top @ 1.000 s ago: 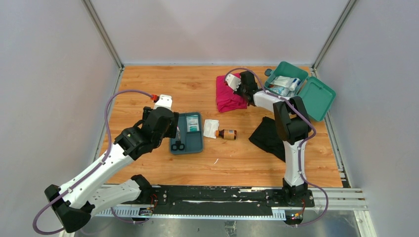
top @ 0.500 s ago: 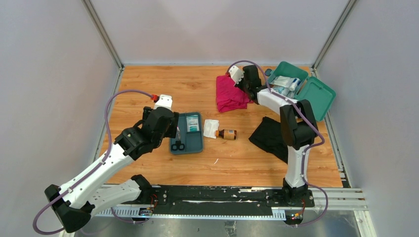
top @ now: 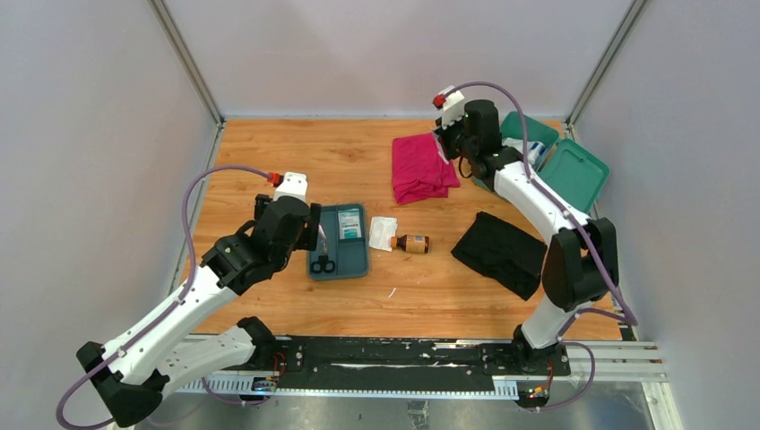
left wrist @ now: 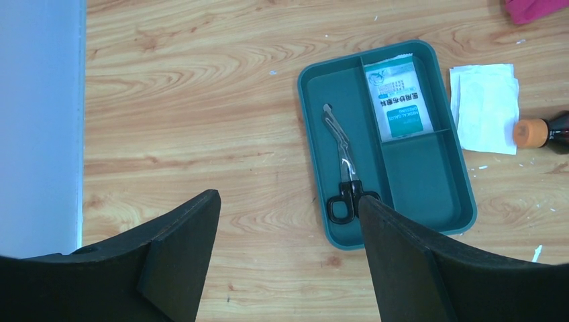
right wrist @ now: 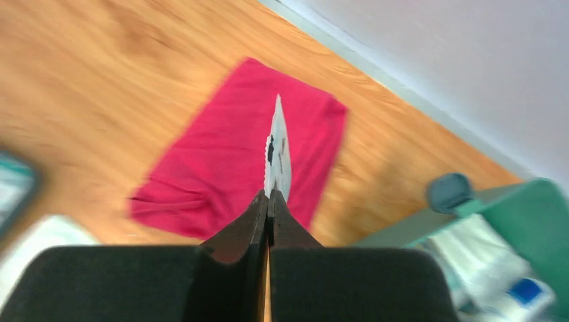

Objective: Organize the medicine kit

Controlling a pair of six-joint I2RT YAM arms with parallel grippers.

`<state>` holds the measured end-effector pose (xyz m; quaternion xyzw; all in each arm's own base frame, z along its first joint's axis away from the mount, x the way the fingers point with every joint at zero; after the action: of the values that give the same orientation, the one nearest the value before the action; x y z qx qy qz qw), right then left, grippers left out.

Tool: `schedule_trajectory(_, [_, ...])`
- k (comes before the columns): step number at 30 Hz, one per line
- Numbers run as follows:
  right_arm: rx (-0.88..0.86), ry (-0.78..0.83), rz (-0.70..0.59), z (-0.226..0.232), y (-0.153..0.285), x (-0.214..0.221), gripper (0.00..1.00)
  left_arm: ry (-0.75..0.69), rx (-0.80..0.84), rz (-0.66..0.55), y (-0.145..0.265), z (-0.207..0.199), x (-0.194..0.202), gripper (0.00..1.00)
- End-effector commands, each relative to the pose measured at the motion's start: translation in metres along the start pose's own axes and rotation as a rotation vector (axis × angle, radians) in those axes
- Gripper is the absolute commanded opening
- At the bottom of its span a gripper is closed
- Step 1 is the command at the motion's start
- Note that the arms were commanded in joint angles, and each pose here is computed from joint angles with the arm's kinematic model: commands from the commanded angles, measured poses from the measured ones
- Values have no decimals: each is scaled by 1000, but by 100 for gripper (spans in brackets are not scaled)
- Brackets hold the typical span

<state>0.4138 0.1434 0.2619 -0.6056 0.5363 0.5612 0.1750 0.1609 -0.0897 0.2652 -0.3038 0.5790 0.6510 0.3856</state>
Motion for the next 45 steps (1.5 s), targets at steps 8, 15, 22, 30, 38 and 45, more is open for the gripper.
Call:
schedule_trajectory(8, [-847, -595, 52, 105, 47, -13, 0, 54, 9, -61, 14, 7, -13, 81])
schedule_trajectory(15, [-1024, -586, 149, 164, 34, -11, 0, 26, -52, -45, 14, 16, -1, 81])
schedule_trajectory(22, [-1085, -625, 207, 200, 14, -9, 0, 28, -55, -45, 15, 16, 0, 82])
schedule_trajectory(30, [-1071, -647, 271, 220, -14, 2, 0, 23, -50, -36, 13, 15, 2, 82])
schedule_trajectory(38, [-967, -664, 324, 224, -48, 13, 0, 20, -50, -29, 11, 13, 3, 82])
schedule_trajectory(45, [-946, -635, 360, 226, -69, 23, 0, 22, -51, -29, 11, 13, 3, 82])
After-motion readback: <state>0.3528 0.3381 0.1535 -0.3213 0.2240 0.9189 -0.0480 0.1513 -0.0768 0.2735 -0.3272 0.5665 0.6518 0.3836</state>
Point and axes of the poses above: each gripper's point midway between its finger pads, its own y axis back along the fingers, its own z axis along the line the jaws close on, x = y × z, the point moved 9 cm from there along y, back along the fingers, and after that the axes turned 1 degree about y, right-handed, at the moved point
